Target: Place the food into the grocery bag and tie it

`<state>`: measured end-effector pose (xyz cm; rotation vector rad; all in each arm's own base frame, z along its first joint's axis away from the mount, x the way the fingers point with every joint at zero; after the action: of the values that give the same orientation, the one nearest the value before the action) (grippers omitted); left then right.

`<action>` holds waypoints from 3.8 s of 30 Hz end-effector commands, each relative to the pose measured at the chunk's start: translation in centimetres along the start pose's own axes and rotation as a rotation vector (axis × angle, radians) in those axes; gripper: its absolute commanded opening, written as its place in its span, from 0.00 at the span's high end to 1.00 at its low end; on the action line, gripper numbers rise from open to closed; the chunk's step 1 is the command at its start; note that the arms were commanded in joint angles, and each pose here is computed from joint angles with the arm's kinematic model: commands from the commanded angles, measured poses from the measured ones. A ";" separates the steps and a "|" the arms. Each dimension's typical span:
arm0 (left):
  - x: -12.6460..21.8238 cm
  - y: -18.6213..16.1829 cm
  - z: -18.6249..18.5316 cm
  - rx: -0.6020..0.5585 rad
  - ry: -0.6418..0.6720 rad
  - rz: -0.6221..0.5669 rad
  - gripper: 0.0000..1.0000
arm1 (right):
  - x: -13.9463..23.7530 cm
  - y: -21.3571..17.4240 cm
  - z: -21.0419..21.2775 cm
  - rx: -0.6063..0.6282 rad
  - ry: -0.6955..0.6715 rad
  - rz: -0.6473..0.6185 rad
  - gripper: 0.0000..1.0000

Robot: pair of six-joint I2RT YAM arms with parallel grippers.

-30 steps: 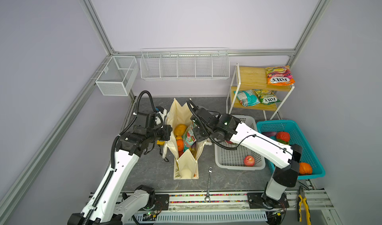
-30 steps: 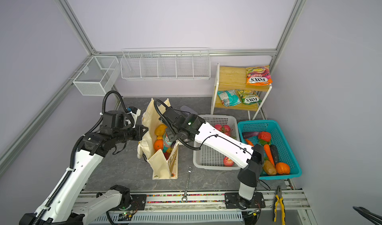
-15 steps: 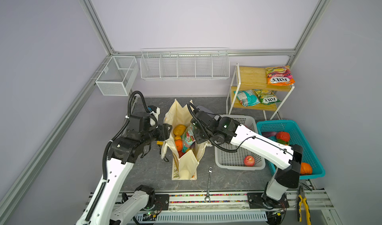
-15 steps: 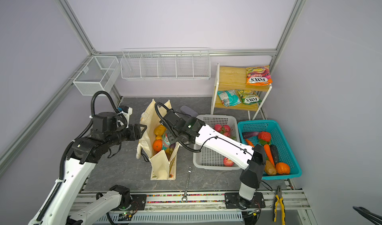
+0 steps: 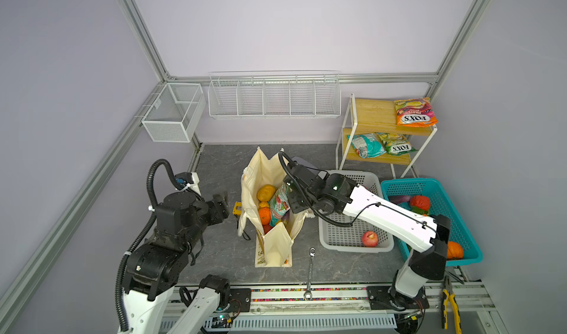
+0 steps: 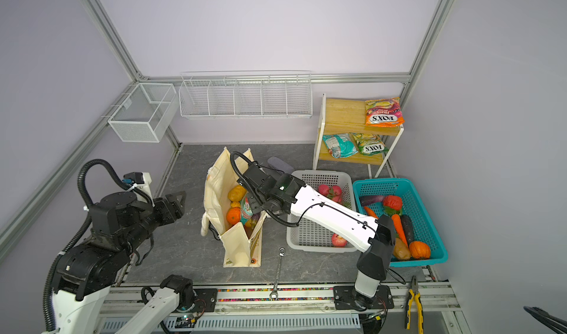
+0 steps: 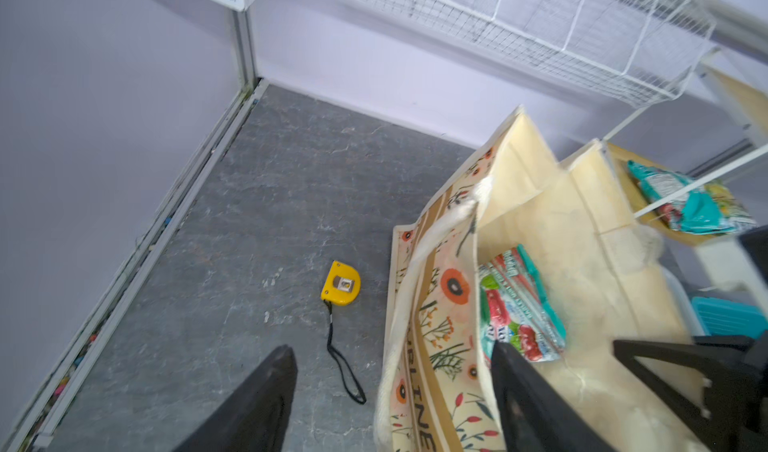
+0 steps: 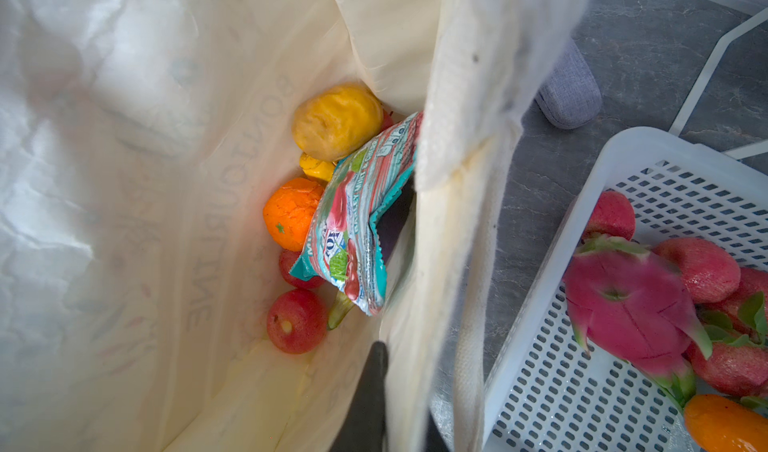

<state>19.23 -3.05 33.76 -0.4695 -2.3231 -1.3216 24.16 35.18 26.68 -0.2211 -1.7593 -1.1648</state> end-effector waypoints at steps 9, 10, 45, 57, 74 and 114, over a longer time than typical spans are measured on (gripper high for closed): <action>-5.4 -7.4 3.8 0.232 -0.013 0.296 0.37 | 2.1 -0.2 -0.2 0.012 0.019 -0.044 0.91; -5.4 -7.3 3.6 0.234 -0.023 0.292 0.36 | 2.1 -0.3 -0.2 0.013 0.019 -0.045 0.91; -11.8 -11.1 3.1 0.198 -0.075 0.623 0.61 | 2.5 0.0 0.0 0.018 0.045 -0.067 0.92; -11.4 -10.2 3.7 0.180 -0.023 0.577 0.88 | 2.4 0.2 0.1 0.020 0.045 -0.066 0.92; -1.9 0.9 0.6 0.124 0.001 0.140 1.00 | 2.4 0.6 0.2 0.016 0.045 -0.069 0.92; -5.5 2.3 2.8 0.082 0.143 0.094 1.00 | 12.0 1.6 -7.3 -0.205 -0.010 -0.291 0.24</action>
<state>24.18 -0.36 31.12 -0.4683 -2.2018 -1.1525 22.36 28.16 38.75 -0.0062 -1.7603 -1.4682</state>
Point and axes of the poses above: each gripper's point midway between its finger pads, its own x axis back along the fingers, its own z axis along the line the jaws close on, y = z × x, the point moved 2 cm from there along x, back along the fingers, and after that the axes turned 13 degrees about x, right-handed, at the moved point
